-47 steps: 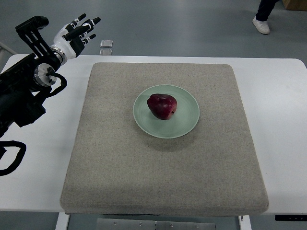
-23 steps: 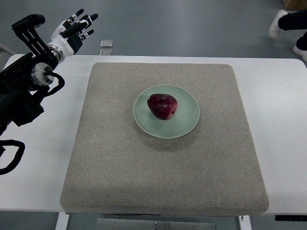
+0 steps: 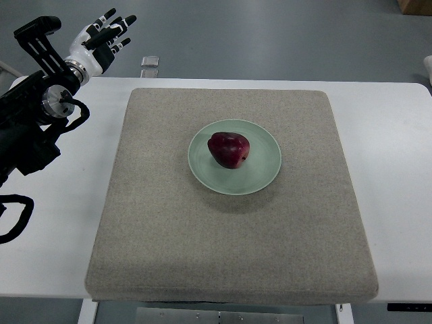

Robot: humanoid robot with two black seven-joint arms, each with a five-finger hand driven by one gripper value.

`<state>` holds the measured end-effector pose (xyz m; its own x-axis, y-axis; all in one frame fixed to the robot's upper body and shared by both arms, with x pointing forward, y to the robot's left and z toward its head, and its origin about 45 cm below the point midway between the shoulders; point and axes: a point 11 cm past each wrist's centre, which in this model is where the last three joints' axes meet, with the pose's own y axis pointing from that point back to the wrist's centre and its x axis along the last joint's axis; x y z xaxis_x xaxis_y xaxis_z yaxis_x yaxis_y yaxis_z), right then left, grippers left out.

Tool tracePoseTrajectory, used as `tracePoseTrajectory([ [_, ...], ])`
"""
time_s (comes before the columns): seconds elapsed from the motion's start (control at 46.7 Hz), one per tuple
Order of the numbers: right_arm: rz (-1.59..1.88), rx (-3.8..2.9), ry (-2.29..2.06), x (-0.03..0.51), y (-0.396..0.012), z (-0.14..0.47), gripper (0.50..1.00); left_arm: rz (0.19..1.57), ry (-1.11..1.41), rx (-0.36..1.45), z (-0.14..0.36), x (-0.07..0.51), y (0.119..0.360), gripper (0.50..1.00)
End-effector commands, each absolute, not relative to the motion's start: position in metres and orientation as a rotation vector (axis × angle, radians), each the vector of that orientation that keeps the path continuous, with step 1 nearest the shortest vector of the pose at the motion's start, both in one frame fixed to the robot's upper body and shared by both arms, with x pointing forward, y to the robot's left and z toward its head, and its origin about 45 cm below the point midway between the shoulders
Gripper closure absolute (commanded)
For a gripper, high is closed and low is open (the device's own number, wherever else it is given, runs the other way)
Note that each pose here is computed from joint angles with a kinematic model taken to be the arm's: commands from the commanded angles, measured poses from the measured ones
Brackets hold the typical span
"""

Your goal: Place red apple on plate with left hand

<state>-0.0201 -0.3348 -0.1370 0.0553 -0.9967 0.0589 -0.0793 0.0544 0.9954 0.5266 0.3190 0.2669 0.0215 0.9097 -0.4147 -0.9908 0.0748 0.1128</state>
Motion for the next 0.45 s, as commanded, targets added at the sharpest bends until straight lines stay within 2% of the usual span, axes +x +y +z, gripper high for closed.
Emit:
tracePoseTrajectory([
  [0.0,-1.087,1.249,-1.247,-0.021,-0.335,-0.137,0.536,1.494,0.433,-0.231,0.266,0.526,0.319,0.51],
  [0.428,-1.115,1.28,-1.24,-0.023,-0.321,-0.138,0.536,1.496,0.424,-0.238,0.271,0.528,0.32,0.51],
])
